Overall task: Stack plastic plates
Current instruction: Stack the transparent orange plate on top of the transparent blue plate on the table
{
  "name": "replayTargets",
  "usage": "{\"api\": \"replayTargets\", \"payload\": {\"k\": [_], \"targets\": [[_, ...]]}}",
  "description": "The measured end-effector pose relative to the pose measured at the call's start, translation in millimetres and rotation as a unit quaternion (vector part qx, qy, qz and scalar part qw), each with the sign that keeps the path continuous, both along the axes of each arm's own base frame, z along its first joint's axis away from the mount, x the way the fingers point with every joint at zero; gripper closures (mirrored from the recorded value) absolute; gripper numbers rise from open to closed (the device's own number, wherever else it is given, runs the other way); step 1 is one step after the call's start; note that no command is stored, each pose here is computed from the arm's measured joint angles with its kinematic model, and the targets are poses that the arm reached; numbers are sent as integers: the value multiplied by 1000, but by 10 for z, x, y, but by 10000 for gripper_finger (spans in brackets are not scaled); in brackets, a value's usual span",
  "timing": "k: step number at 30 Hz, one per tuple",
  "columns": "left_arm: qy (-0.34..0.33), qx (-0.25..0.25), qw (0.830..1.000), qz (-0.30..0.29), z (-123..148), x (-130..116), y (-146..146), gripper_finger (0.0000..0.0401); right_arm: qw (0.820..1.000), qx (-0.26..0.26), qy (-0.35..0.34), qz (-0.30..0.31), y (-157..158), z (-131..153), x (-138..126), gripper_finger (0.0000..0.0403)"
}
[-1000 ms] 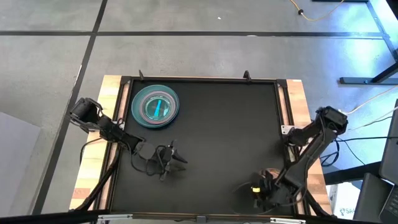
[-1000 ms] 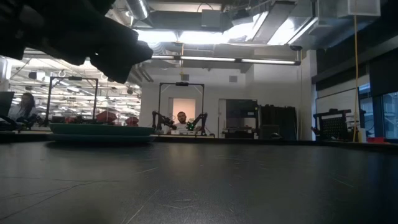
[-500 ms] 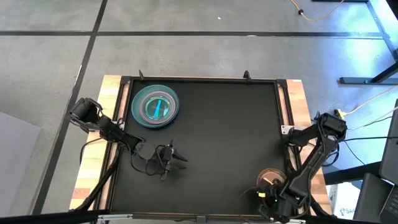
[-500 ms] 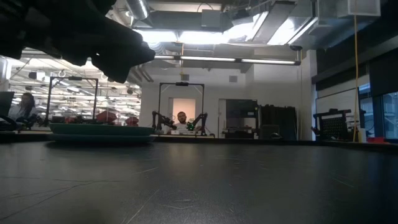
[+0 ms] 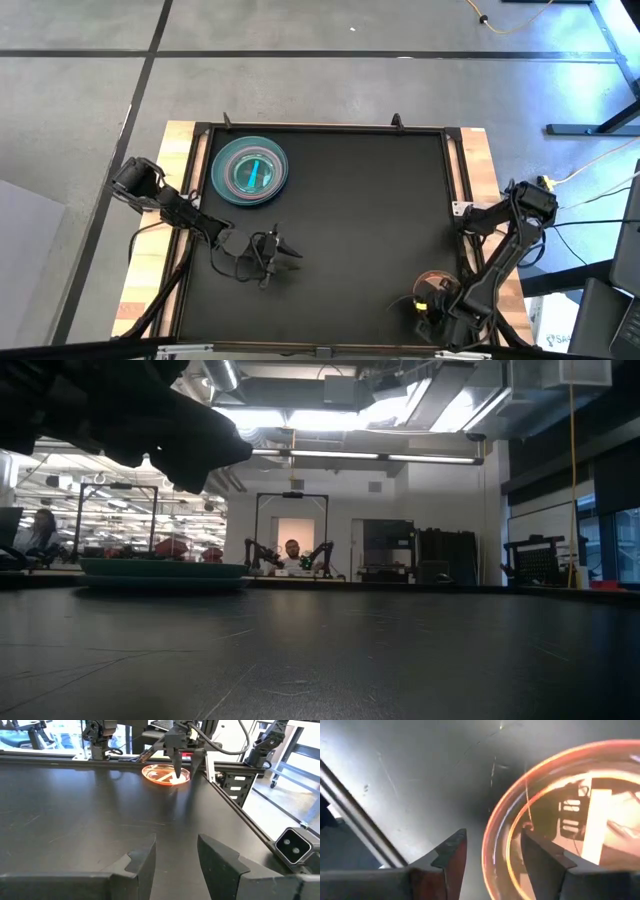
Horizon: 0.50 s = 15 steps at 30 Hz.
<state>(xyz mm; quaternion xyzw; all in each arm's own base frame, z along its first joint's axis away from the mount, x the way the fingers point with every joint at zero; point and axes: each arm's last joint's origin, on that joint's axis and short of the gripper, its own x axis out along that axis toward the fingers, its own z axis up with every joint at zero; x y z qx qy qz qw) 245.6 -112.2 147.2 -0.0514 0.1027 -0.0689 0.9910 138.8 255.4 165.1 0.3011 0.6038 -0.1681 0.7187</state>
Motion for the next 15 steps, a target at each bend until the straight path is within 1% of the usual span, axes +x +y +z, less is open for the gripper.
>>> {"api": "replayTargets", "payload": {"k": [4, 9, 13, 15], "targets": [[0, 0, 1000, 0, 0, 0, 0, 263, 1000, 8, -15, 13, 23, -42, 16, 223], [0, 0, 1000, 0, 0, 0, 0, 263, 1000, -18, 14, 17, 35, -194, 14, 223], [0, 0, 1000, 0, 0, 0, 0, 263, 999, -30, 16, 16, 45, -248, 22, 225], [0, 1, 1000, 3, 0, 0, 2, 263, 999, -34, 12, 17, 43, -249, 20, 235]]}}
